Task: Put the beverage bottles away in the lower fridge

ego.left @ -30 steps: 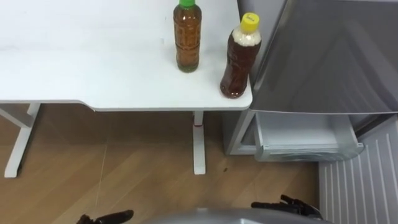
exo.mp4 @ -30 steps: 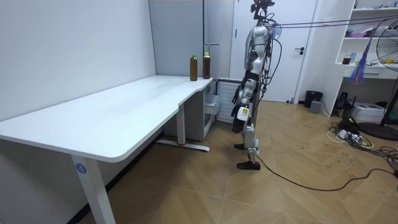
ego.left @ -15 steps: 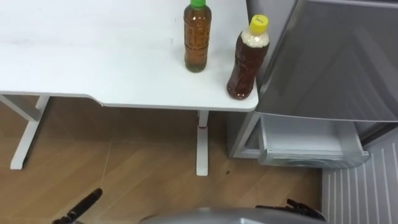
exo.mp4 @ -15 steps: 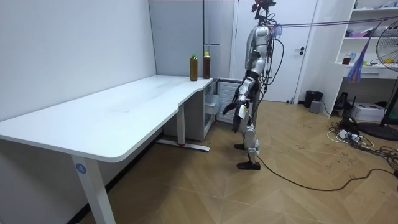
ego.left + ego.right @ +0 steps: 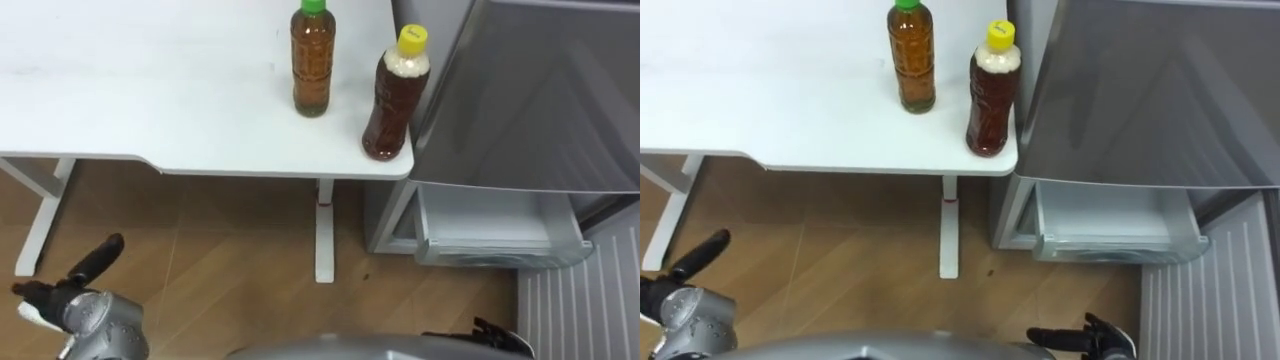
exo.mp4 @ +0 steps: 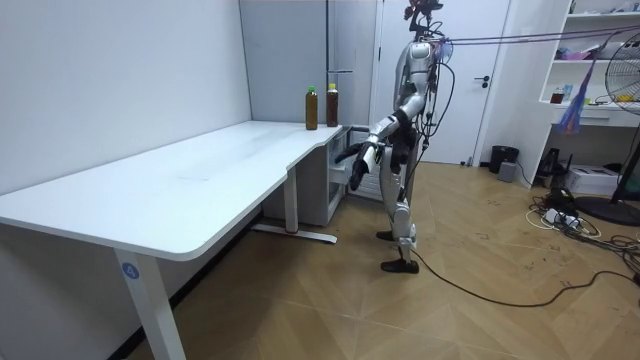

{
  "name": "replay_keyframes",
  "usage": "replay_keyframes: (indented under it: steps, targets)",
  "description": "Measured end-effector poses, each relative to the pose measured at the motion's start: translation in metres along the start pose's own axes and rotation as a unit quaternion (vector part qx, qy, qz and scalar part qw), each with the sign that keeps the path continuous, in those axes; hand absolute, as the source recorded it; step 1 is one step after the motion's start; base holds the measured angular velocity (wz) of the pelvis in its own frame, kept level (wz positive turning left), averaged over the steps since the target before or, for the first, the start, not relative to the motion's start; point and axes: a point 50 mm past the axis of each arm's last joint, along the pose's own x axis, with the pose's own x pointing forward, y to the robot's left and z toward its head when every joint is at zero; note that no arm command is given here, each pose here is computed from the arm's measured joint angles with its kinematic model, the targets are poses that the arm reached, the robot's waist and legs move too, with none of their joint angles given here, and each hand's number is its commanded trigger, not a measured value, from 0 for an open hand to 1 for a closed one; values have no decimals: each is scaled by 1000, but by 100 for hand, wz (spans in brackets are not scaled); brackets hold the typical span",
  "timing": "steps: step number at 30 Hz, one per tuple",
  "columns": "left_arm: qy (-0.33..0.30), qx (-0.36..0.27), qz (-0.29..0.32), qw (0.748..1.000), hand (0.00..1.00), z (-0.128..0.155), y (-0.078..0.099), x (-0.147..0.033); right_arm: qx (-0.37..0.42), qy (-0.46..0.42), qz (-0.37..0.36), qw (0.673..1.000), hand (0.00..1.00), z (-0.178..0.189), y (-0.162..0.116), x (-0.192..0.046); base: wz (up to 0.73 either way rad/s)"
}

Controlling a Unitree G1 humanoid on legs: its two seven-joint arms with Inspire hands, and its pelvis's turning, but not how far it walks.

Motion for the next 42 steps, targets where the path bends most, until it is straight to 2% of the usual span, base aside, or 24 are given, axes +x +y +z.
replay_keyframes:
  steps: [7, 11, 17, 24, 31, 34, 42]
  targets:
    - [-172, 33, -4, 985, 0, 46, -17, -16, 9, -4, -9, 1000, 0, -4, -3, -2, -2]
    - [-249, 22, -7, 968, 0, 71, -25, -27, 27, -2, -11, 1000, 0, -7, -4, -2, 0]
    - [-337, 2, -28, 941, 0, 100, -35, -46, 29, -1, -12, 1000, 0, -8, -4, -2, 0]
    - [-390, -36, -70, 918, 0, 127, -41, -67, 31, 2, -11, 999, 0, -8, -4, -2, 0]
    - [-450, -63, -178, 873, 0, 153, -54, -102, 40, -2, 2, 999, 0, -6, -2, -1, 4]
    - [-452, -56, -238, 858, 0, 153, -63, -114, 43, -3, 6, 999, 0, -4, -1, 0, 0]
    - [-467, -33, -387, 795, 0, 154, -82, -150, 34, -15, 26, 999, 0, 4, 3, 1, 0]
